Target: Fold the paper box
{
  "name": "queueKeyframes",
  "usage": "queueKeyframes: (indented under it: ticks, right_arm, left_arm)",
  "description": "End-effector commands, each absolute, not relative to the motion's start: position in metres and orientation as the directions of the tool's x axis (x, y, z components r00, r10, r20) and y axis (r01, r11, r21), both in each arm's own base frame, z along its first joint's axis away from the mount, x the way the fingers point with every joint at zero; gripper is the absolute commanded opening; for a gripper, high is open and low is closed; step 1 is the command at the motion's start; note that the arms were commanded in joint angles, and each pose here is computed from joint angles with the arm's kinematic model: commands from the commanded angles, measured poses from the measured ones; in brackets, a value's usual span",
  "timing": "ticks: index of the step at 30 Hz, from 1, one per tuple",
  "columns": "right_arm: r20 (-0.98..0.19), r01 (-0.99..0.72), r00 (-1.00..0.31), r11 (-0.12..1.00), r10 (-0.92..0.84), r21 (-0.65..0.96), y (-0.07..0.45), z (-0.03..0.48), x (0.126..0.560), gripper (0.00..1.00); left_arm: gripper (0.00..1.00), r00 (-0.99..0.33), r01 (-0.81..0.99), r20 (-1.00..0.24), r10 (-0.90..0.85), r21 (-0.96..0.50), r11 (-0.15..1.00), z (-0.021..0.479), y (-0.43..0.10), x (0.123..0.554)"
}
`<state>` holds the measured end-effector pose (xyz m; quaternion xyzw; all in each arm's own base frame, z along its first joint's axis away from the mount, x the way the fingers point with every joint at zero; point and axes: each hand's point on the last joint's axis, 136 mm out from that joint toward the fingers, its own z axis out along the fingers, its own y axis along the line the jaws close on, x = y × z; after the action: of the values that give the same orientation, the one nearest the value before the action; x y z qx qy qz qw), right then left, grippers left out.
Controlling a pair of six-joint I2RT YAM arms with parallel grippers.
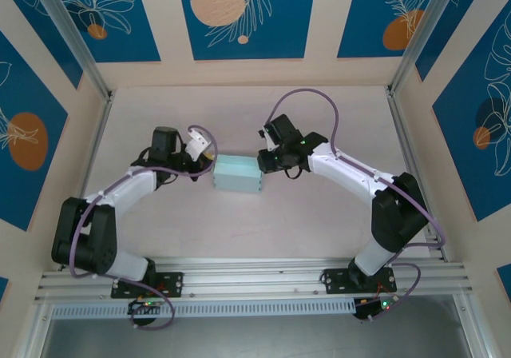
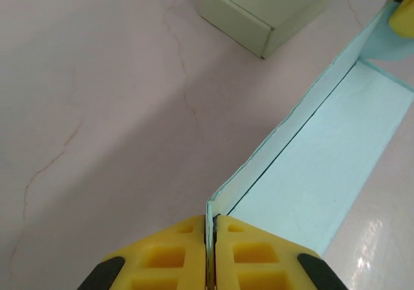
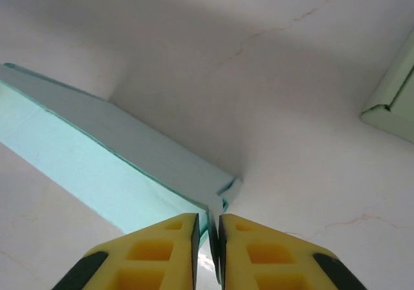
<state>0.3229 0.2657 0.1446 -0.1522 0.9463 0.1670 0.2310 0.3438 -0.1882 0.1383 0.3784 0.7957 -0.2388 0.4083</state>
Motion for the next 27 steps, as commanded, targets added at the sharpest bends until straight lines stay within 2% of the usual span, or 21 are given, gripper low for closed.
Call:
queueKeyframes:
  ticks: [1, 5, 8, 11, 27]
  right_arm:
    - [-0.494, -0.327, -0.850, 0.920, -0.186, 0.217, 0.266, 0.148, 0.330, 0.15]
    - [-0.506, -0.314, -0.845, 0.926, -0.171, 0.212, 0.270, 0.152, 0.334, 0.13]
    - [-0.512, -0.309, -0.843, 0.927, -0.165, 0.210, 0.274, 0.152, 0.338, 0.12]
    - [-0.511, -0.294, -0.845, 0.935, -0.158, 0.198, 0.274, 0.150, 0.341, 0.07]
    - [-0.518, -0.288, -0.845, 0.929, -0.131, 0.234, 0.295, 0.148, 0.341, 0.03]
  left_arm:
    - [0.09, -0.352, 0.731, -0.880, 0.320, -0.046, 0.680, 0.157, -0.190, 0.351]
    - [0.06, -0.354, 0.677, -0.889, 0.291, -0.029, 0.735, 0.157, -0.189, 0.348]
    - [0.06, -0.370, 0.682, -0.880, 0.296, -0.041, 0.730, 0.152, -0.194, 0.344]
    - [0.06, -0.381, 0.679, -0.873, 0.306, -0.039, 0.733, 0.148, -0.196, 0.342]
    - [0.06, -0.379, 0.662, -0.875, 0.303, -0.027, 0.749, 0.144, -0.198, 0.341]
